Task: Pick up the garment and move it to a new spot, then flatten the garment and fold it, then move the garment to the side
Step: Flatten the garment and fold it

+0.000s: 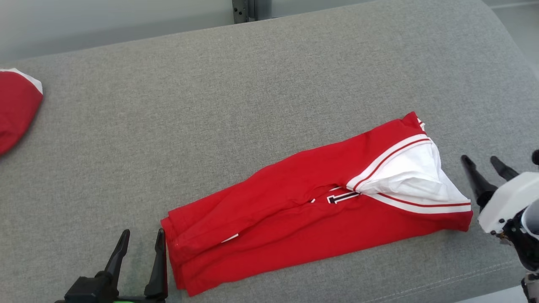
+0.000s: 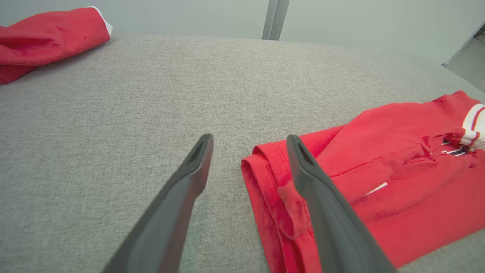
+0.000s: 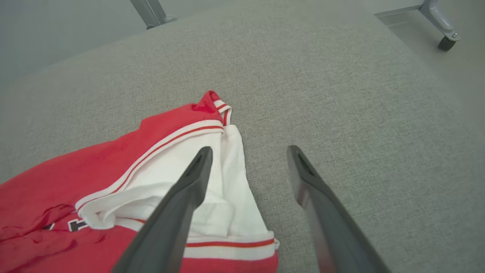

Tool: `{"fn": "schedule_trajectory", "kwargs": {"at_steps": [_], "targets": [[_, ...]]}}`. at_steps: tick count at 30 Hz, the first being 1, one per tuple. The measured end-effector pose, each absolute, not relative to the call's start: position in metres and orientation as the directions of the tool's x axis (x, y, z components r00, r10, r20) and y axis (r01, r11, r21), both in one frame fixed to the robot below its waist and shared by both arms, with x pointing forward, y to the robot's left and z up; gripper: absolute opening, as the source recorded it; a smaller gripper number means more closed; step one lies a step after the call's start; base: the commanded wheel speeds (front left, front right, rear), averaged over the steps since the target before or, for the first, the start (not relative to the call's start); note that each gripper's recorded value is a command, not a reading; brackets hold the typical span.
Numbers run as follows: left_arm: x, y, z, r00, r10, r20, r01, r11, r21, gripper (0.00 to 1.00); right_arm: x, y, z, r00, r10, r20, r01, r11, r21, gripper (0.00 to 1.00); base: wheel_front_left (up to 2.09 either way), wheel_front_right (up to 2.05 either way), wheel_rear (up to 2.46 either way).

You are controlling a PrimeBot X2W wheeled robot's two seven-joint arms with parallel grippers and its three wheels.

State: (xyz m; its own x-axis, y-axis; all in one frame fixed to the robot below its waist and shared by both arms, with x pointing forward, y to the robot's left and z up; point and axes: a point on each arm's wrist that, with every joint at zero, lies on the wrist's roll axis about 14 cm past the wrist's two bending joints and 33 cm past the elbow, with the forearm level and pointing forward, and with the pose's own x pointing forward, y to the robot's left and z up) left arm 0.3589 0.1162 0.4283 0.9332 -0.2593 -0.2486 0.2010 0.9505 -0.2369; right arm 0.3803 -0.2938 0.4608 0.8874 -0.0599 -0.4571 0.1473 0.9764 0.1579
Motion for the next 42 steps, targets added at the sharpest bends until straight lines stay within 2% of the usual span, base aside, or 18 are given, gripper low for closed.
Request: {"fn": "schedule_trajectory", "kwargs": {"at_steps": [11,19,20,23,26,33,37,39,42], "targets": [[0.367,0.120,0.433,0.962,-0.199,-0.187,0.150,0.957,-0.247,1.00,0.394,-0.260,0.382,0.723,0.002,-0.691,0.118,0.985,0.126,1.00,0.00,0.00,0.00],[0.365,0.129,0.425,0.968,-0.158,-0.195,0.104,0.961,-0.258,1.00,0.403,-0.246,0.360,0.645,0.058,-0.762,0.091,0.984,0.152,1.00,0.00,0.00,0.00],[0.365,0.129,0.424,0.969,-0.155,-0.195,0.101,0.960,-0.260,1.00,0.403,-0.244,0.360,0.643,0.071,-0.762,0.095,0.981,0.172,0.00,0.00,0.00,0.00],[0.363,0.131,0.424,0.970,-0.147,-0.193,0.093,0.960,-0.264,1.00,0.405,-0.232,0.365,0.645,0.143,-0.751,0.090,0.961,0.260,0.00,0.00,0.00,0.00],[0.361,0.134,0.423,0.972,-0.137,-0.191,0.085,0.962,-0.258,1.00,0.407,-0.242,0.374,0.679,0.137,-0.721,0.099,0.956,0.276,0.00,0.00,0.00,0.00],[0.345,0.138,0.423,0.974,-0.115,-0.194,0.058,0.959,-0.278,1.00,0.395,-0.364,0.412,0.710,-0.135,-0.691,0.311,0.941,0.135,0.00,0.00,0.00,0.00],[0.334,0.145,0.421,0.975,-0.095,-0.199,0.036,0.960,-0.278,1.00,0.390,-0.404,0.441,0.719,-0.230,-0.656,0.385,0.918,0.100,0.00,0.00,0.00,0.00],[0.330,0.147,0.423,0.977,-0.085,-0.193,0.028,0.960,-0.280,1.00,0.395,-0.403,0.455,0.743,-0.226,-0.630,0.369,0.924,0.104,0.00,0.00,0.00,0.00],[0.324,0.151,0.427,0.981,-0.069,-0.183,0.016,0.960,-0.279,1.00,0.412,-0.354,0.473,0.814,-0.096,-0.573,0.233,0.957,0.172,0.00,0.00,0.00,0.00]]}}
